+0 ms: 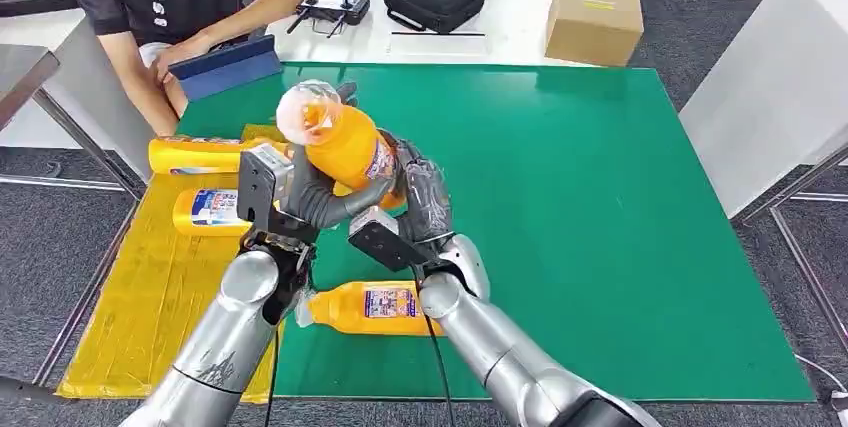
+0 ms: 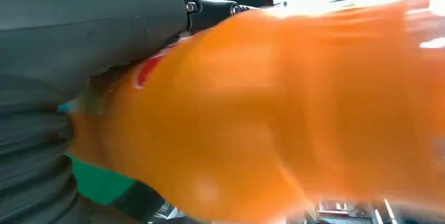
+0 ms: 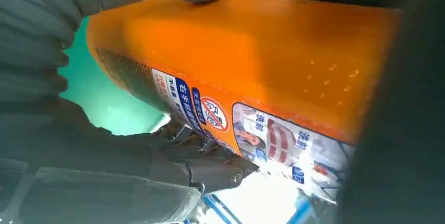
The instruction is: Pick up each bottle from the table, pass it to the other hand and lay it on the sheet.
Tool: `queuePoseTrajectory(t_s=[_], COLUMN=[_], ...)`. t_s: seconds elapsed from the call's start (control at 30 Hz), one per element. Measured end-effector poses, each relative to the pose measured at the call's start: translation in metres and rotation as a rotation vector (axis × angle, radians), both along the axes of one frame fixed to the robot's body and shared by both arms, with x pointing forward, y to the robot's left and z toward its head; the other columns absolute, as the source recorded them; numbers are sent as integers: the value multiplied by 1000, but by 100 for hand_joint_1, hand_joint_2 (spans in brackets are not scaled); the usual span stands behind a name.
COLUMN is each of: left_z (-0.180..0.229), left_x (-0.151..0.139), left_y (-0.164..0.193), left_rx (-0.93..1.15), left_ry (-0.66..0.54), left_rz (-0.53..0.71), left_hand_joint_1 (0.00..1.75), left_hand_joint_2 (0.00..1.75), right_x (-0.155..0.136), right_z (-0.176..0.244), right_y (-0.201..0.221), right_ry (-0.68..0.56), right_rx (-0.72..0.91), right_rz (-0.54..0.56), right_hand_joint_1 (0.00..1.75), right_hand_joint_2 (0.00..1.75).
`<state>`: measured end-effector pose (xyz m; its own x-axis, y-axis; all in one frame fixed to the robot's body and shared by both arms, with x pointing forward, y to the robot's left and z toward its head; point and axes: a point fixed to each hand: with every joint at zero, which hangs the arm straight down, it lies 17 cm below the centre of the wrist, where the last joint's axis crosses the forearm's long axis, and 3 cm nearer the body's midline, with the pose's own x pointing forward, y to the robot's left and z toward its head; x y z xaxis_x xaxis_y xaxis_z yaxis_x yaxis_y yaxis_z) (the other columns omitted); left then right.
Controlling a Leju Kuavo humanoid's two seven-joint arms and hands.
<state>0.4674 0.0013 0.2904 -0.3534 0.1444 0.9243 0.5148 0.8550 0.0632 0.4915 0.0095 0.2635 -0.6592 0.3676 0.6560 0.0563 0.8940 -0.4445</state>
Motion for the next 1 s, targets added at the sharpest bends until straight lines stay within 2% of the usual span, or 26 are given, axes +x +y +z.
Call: queuePoseTrajectory(t_s=[0.13, 0.17, 0.2, 1.0], left_z=[-1, -2, -3, -8], left_x=[1, 1, 1, 6], left_y=[-1, -1, -1, 13], left_rx=[-11, -11, -12, -86], left_ry=[10, 13, 19, 53], left_rz=[-7, -7, -8, 30], left_hand_joint_1=[0, 35, 171, 175], left_hand_joint_2=[175, 175, 175, 175], right_x=[0, 0, 0, -2], right_z=[15, 18, 21, 19], right_y=[2, 3, 4, 17], right_ry=[-78, -95, -107, -68], right_rx=[-58, -76, -87, -82], right_rz=[-31, -35, -37, -7], right_hand_joint_1=[175, 175, 175, 175], right_hand_joint_2=[175, 175, 175, 175])
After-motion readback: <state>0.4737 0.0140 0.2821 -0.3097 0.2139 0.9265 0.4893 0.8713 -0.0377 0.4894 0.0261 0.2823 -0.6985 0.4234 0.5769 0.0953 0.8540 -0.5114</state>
